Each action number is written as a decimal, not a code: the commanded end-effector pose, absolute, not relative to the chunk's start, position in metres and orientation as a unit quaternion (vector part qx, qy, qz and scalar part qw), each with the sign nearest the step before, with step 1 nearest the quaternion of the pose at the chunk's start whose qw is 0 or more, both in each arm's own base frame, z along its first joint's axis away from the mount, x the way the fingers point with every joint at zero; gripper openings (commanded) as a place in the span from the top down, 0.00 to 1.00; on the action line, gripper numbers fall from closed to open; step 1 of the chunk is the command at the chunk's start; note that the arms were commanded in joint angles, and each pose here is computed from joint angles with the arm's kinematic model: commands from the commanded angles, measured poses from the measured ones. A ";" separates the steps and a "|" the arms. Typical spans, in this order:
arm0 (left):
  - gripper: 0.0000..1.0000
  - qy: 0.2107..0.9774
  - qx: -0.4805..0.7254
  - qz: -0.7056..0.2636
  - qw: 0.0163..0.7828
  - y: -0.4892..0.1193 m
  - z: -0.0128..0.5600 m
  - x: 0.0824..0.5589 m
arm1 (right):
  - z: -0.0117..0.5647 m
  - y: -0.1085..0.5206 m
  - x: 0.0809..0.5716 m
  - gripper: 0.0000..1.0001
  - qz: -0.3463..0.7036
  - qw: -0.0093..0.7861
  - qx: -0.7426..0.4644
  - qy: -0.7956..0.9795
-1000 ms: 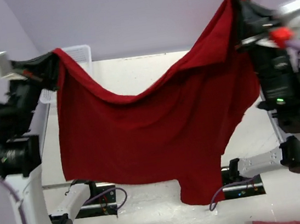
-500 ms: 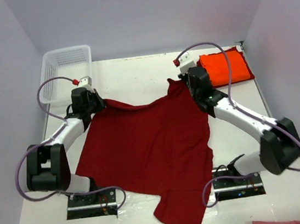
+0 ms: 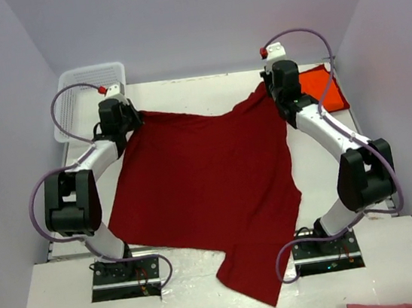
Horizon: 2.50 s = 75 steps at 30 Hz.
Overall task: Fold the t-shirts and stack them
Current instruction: Flatten out the tshirt, then grap the side of the flattened tshirt furthest away from the robot with both arms, then fold the flattened tshirt in 1/3 of the way
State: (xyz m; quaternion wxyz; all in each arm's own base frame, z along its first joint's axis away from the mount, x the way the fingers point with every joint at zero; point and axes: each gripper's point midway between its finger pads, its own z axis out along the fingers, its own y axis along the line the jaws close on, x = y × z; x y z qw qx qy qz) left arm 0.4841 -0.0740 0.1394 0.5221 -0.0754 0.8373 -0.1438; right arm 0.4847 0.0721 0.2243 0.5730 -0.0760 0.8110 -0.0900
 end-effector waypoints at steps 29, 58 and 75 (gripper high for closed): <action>1.00 0.861 -0.014 -0.083 0.502 -0.061 0.135 0.514 | 0.226 0.076 0.470 1.00 -0.035 0.513 -0.009 0.858; 1.00 0.912 -0.098 0.037 0.397 -0.022 0.090 0.450 | 0.169 0.091 0.341 1.00 -0.051 0.427 0.035 0.902; 1.00 0.929 -0.103 0.116 0.335 -0.010 0.052 0.438 | 0.131 0.090 0.307 1.00 -0.090 0.367 0.056 0.924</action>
